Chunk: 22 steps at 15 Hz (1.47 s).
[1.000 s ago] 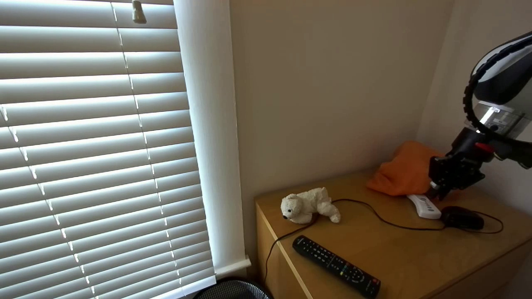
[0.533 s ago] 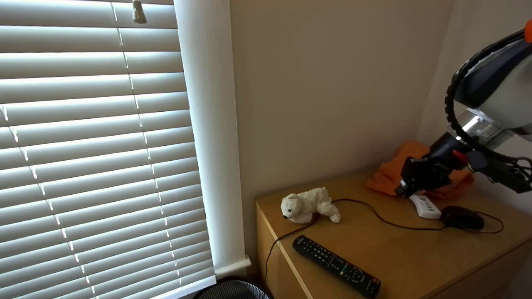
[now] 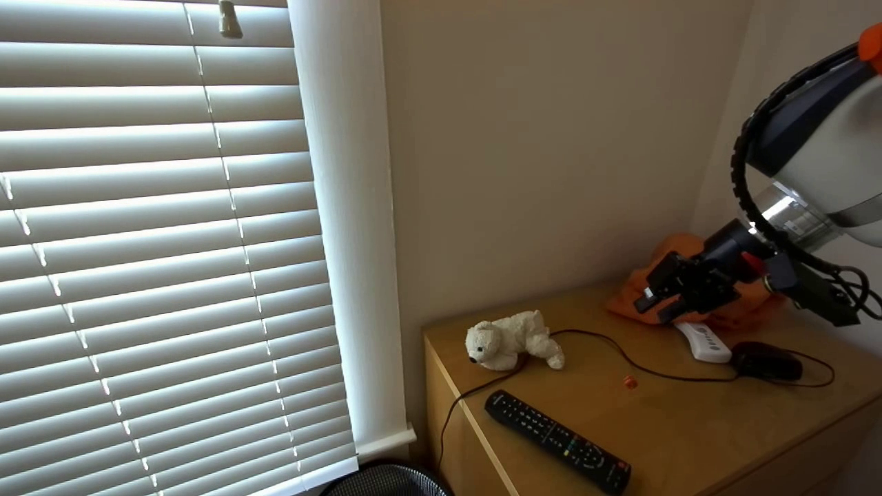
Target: Pick up the dice from under the blanket and put it on the chest of drawers top surface
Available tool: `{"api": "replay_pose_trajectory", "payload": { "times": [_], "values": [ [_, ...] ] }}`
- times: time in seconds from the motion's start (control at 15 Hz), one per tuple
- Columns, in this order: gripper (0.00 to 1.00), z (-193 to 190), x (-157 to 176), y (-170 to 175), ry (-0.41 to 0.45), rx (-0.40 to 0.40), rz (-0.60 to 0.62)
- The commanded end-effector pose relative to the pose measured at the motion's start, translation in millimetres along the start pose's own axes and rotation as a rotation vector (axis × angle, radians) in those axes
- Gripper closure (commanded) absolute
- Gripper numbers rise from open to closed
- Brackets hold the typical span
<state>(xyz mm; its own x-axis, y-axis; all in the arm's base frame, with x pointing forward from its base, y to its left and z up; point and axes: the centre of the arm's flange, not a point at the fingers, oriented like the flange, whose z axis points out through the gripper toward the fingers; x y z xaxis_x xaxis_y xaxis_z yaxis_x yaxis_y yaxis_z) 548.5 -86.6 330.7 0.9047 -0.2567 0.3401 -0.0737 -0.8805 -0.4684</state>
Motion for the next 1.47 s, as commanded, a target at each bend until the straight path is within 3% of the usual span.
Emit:
{"api": "replay_pose_trajectory", "payload": {
  "times": [0.0,0.07,0.2,0.6,0.87,1.07,1.4],
  "values": [
    [0.13,0.6,-9.2,12.3,0.02,-0.063,-0.022],
    [0.05,-0.2,-9.4,15.5,0.026,-0.085,-0.023],
    [0.0,-3.2,-11.1,21.4,0.02,-0.156,-0.025],
    [0.0,-20.0,-28.6,37.2,-0.037,-0.367,-0.082],
    [0.0,-42.7,-31.9,37.6,-0.075,-0.425,-0.107],
    [0.0,-70.5,-32.0,23.0,-0.075,-0.456,-0.101],
    [0.0,-124.9,-28.6,-9.7,-0.184,-0.568,-0.089]
  ]
}}
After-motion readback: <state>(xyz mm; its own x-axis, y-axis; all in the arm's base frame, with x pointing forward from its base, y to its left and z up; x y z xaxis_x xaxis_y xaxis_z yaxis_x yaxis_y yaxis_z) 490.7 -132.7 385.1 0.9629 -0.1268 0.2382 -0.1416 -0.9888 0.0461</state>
